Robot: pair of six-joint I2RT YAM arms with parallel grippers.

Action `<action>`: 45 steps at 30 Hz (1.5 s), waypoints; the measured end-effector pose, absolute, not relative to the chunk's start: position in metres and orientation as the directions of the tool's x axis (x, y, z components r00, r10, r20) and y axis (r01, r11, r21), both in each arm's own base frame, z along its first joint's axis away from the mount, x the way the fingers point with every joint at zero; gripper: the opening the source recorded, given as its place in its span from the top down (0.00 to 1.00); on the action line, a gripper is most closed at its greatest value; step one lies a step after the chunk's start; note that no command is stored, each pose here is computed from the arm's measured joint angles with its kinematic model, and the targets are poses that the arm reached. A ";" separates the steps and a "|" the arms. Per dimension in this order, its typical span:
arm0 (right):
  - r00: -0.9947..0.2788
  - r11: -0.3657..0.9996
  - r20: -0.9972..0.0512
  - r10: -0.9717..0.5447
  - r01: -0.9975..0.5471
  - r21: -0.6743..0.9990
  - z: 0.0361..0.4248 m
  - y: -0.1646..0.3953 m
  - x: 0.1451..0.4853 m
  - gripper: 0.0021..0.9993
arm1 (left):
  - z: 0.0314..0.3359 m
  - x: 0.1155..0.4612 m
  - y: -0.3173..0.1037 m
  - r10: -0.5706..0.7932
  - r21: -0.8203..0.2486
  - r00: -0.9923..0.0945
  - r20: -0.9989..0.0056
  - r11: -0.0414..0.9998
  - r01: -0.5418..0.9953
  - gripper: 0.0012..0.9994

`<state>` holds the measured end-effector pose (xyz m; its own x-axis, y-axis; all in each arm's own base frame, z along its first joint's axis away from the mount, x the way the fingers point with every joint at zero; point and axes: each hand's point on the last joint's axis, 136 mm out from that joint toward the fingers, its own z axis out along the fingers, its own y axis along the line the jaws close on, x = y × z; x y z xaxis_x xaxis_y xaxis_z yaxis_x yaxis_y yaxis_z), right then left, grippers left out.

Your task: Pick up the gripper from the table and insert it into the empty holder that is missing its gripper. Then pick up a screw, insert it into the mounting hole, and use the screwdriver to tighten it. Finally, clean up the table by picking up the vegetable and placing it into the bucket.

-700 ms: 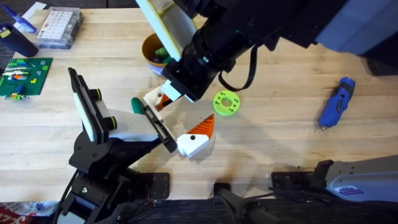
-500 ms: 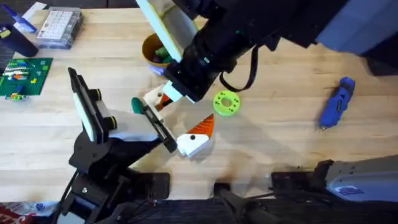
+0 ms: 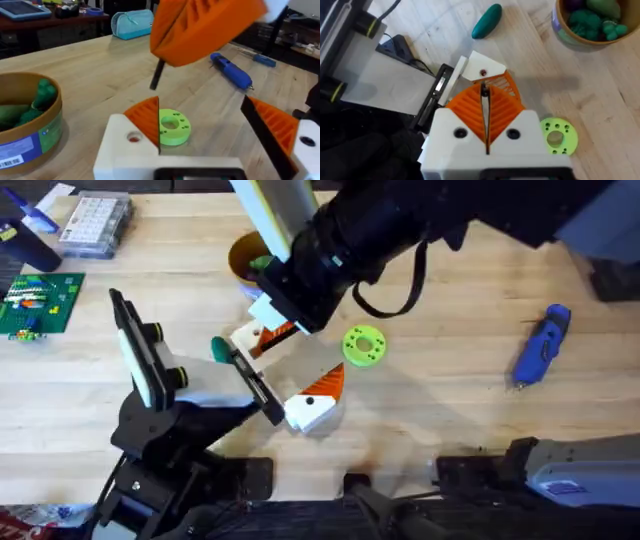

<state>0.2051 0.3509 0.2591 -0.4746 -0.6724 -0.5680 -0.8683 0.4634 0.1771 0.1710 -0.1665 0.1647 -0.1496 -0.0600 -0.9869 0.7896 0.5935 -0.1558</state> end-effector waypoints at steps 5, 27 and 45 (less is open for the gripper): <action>-0.467 0.454 -0.561 -0.683 -0.874 0.174 0.258 0.352 0.205 0.99 | 0.165 0.171 -0.167 -0.060 -0.156 -0.150 -0.987 0.593 0.790 0.00; -0.496 0.460 -0.431 -0.753 -0.866 0.193 0.236 0.364 0.210 0.99 | 0.165 0.171 -0.167 -0.060 -0.156 -0.150 -0.987 0.593 0.790 0.00; -0.470 0.433 -0.413 -0.780 -0.882 0.186 0.225 0.370 0.208 0.99 | 0.165 0.171 -0.167 -0.060 -0.156 -0.150 -0.987 0.593 0.790 0.00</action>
<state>0.2080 0.3695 0.2254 -0.4703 -0.7797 -0.4134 -0.8818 0.4332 0.1861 0.1710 -0.1665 0.1647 -0.1496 -0.0600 -0.9869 0.7896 0.5935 -0.1558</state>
